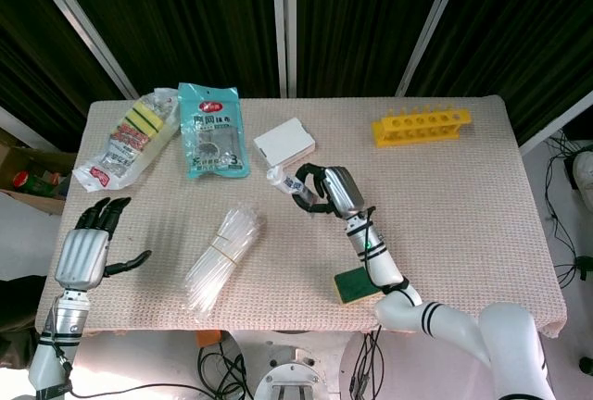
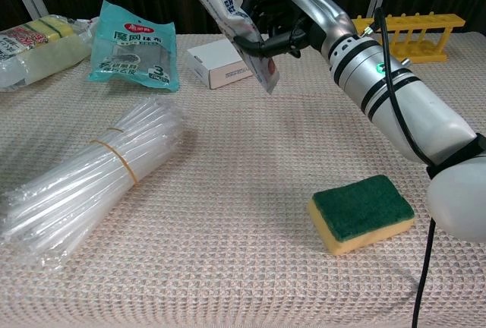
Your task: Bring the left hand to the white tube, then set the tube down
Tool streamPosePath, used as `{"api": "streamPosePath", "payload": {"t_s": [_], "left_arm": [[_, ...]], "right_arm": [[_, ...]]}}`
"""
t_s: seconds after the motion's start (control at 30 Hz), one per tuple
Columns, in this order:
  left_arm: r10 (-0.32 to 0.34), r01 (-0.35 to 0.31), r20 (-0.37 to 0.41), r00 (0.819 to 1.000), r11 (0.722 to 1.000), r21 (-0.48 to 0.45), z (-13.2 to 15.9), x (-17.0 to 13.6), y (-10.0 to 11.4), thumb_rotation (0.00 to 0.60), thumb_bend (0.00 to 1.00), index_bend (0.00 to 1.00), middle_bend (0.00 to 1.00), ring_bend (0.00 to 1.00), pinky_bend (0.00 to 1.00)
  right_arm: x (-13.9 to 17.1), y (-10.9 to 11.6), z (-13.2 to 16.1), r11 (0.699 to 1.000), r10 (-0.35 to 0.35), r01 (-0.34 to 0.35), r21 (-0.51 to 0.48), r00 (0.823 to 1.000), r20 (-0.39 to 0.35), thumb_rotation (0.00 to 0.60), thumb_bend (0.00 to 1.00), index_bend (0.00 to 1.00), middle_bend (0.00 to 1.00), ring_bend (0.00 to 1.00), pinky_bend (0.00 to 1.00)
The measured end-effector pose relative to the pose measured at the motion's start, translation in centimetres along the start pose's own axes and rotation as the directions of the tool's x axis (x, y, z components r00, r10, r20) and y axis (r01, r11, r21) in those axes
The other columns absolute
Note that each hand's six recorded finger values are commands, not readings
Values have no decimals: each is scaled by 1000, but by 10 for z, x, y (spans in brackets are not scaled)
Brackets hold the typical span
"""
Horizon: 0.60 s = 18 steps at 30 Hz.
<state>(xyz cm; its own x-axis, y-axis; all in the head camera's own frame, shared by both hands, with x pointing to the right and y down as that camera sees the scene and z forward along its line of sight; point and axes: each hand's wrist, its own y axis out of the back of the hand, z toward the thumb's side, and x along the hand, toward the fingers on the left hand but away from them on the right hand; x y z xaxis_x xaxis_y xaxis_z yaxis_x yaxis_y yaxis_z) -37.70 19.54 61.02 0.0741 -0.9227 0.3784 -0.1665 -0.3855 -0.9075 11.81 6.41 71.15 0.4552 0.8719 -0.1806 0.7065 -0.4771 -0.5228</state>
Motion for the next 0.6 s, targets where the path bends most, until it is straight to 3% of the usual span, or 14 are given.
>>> {"api": "streamPosePath", "payload": {"t_s": [0.23, 0.3, 0.47, 0.6], "left_arm": [[6, -6, 6, 1000, 1000, 1, 3, 2, 2, 12, 0, 102, 146, 95, 181], [13, -13, 21, 1000, 1000, 2, 7, 4, 4, 37, 0, 102, 146, 95, 181], [70, -69, 94, 993, 998, -17, 33, 19, 22, 304, 0, 102, 146, 95, 181], [173, -153, 202, 964, 982, -110, 74, 43, 56, 441, 0, 107, 159, 95, 182]], "right_arm": [[2, 3, 1, 1000, -6, 6, 1, 1000, -9, 600, 505, 1000, 910, 806, 925], [3, 4, 1, 1000, -8, 8, 3, 1000, -8, 600, 507, 1000, 910, 806, 925], [3, 6, 1, 1000, -11, 11, 7, 1000, -1, 600, 512, 1000, 910, 806, 925], [0, 5, 2, 1000, -20, 20, 12, 1000, 10, 600, 512, 1000, 910, 806, 925]]}}
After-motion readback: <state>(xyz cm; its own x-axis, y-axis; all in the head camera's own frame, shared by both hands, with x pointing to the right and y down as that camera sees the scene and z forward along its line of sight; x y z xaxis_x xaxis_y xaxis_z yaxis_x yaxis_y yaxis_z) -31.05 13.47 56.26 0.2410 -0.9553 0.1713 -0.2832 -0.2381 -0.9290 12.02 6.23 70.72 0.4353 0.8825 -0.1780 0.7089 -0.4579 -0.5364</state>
